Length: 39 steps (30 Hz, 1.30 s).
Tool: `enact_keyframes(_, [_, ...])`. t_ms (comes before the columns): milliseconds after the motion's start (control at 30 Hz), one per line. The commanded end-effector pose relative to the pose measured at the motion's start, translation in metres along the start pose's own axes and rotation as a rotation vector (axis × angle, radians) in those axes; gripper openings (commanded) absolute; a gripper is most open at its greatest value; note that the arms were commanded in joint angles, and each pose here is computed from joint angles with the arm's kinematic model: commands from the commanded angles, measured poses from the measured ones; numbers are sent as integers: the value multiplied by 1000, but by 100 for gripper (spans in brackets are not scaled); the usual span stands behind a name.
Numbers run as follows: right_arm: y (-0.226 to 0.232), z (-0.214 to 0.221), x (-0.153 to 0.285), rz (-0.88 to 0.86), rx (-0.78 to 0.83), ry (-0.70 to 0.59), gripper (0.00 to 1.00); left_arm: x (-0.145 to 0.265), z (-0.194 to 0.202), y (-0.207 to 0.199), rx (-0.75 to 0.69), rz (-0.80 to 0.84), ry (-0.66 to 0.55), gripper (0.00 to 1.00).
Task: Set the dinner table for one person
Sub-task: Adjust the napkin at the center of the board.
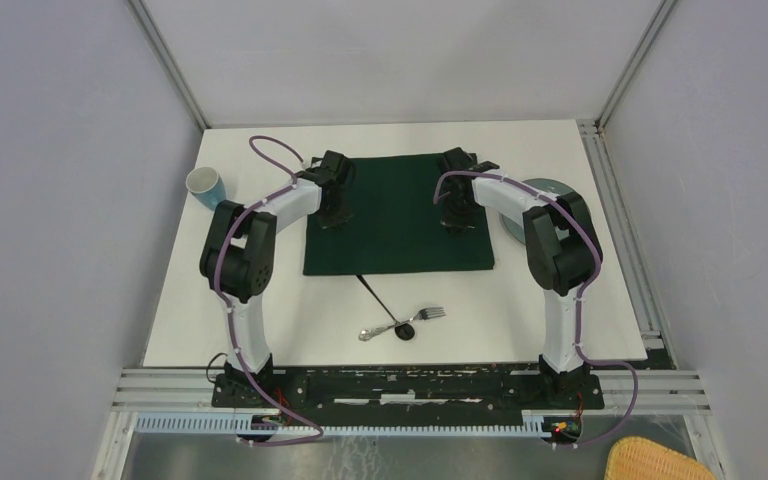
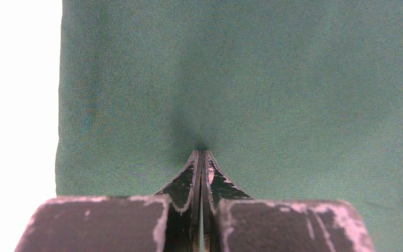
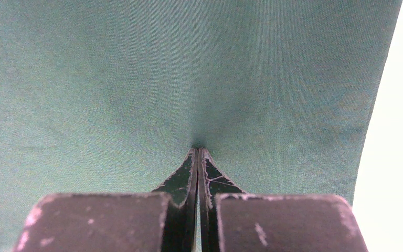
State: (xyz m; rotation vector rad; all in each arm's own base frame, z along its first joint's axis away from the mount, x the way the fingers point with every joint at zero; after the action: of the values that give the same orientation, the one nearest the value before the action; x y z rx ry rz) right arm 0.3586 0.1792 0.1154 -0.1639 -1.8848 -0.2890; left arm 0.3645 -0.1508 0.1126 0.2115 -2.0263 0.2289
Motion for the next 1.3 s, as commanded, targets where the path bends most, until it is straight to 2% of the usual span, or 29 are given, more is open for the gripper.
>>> enact_keyframes(0, [5, -10, 8, -3, 7, -59, 0, 15, -6, 0, 18, -14, -16, 2])
enact_keyframes(267, [6, -14, 16, -13, 9, -72, 1, 22, -11, -2, 19, -6, -31, 3])
enact_keyframes(467, [8, -21, 36, -42, 4, -119, 19, 40, -23, -4, 20, -2, -80, 26])
enact_keyframes(533, [10, -25, 45, -56, 5, -143, 24, 48, -31, -4, 18, -8, -113, 30])
enact_keyframes(733, [15, -40, 82, -105, 0, -228, 27, 73, -50, -7, 9, 11, -194, 29])
enact_keyframes(833, [17, -48, 113, -163, -2, -305, 21, 90, -61, -13, 12, 76, -259, 29])
enact_keyframes(933, [10, -48, 138, -193, -8, -396, 26, 102, -70, -23, -19, 157, -295, 29])
enact_keyframes(1067, [-15, -40, 150, -101, -75, -454, 32, 112, -74, -48, -111, 208, -331, 29])
enact_keyframes(1167, [-34, -31, 148, -152, -144, -497, 33, 116, -70, -72, -183, 200, -366, 29])
enact_keyframes(1267, [-52, -23, 147, -139, -193, -470, 33, 118, -67, -99, -252, 215, -371, 29])
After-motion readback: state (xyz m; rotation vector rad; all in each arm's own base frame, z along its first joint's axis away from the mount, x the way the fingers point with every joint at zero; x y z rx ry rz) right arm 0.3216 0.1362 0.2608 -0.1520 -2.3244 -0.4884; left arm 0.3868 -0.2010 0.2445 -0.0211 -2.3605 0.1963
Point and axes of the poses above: each gripper's point midway between its finger pads, its own x axis back along the fingers, its own y axis along the line the jaws close on, z = x × y, the point moved 10 cm from there along x, back along the fingers, and after that the axes turned 5 degrees about -x, right-handed, at the moved point
